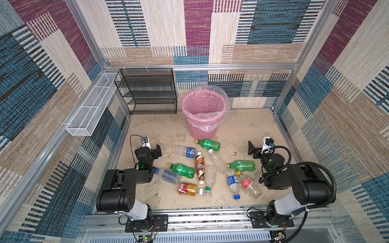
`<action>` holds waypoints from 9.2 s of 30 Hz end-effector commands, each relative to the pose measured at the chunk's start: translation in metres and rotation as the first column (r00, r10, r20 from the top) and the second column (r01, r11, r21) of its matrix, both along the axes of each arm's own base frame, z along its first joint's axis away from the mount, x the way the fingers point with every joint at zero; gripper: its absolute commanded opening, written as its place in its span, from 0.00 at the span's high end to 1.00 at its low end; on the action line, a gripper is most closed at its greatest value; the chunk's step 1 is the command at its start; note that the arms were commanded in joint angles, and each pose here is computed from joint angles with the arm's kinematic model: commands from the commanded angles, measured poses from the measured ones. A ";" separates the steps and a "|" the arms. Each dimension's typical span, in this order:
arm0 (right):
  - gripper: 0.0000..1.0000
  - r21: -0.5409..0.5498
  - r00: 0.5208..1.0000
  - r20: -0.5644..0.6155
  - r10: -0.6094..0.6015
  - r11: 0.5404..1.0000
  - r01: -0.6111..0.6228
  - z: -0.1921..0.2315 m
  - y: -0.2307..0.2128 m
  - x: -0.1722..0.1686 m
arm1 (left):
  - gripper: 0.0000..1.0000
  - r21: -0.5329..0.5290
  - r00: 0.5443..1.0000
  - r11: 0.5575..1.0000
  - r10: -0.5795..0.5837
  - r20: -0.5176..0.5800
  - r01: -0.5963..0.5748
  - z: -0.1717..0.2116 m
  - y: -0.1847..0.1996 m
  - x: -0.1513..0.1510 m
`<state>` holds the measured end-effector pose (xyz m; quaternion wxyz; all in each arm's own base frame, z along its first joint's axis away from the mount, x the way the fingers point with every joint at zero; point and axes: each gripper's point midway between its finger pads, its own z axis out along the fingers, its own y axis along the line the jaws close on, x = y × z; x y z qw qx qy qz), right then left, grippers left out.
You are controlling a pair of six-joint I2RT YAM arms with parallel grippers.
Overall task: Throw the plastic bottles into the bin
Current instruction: 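Raise both grippers from rest and move them over the bottle pile, then lower the right gripper onto a clear bottle and grasp it, then lift the clear bottle with the right gripper and drop it into the bin, then lower the right gripper to the bottles while the left gripper nears the soda water bottle, then grasp the blue-capped soda water bottle with the left gripper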
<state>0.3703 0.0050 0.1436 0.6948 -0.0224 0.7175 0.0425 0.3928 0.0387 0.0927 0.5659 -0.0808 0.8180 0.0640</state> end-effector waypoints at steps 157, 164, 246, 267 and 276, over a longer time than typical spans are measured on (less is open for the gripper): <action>0.06 0.429 0.877 -0.271 0.398 0.865 -0.260 0.234 0.230 -0.026 | 0.37 -0.686 0.890 0.728 -0.320 -0.325 0.010 0.103 -0.109 -0.143; 0.07 0.470 0.790 -0.366 0.493 0.830 -0.301 0.170 0.245 -0.043 | 0.39 -0.689 0.864 0.719 -0.291 -0.412 -0.087 0.083 -0.106 -0.155; 0.06 0.547 0.627 -0.491 0.604 0.775 -0.318 0.054 0.265 -0.074 | 0.34 -0.507 0.651 0.602 0.029 -0.758 -0.617 -0.047 -0.116 -0.176; 0.07 0.544 0.639 -0.487 0.596 0.779 -0.312 0.058 0.263 -0.072 | 0.42 -0.467 0.639 0.707 -0.028 -0.769 -0.532 -0.026 -0.114 -0.185; 0.07 0.539 0.660 -0.487 0.573 0.791 -0.289 0.057 0.253 -0.077 | 0.47 -0.601 0.764 0.743 -0.195 -0.615 -0.294 0.026 -0.136 -0.156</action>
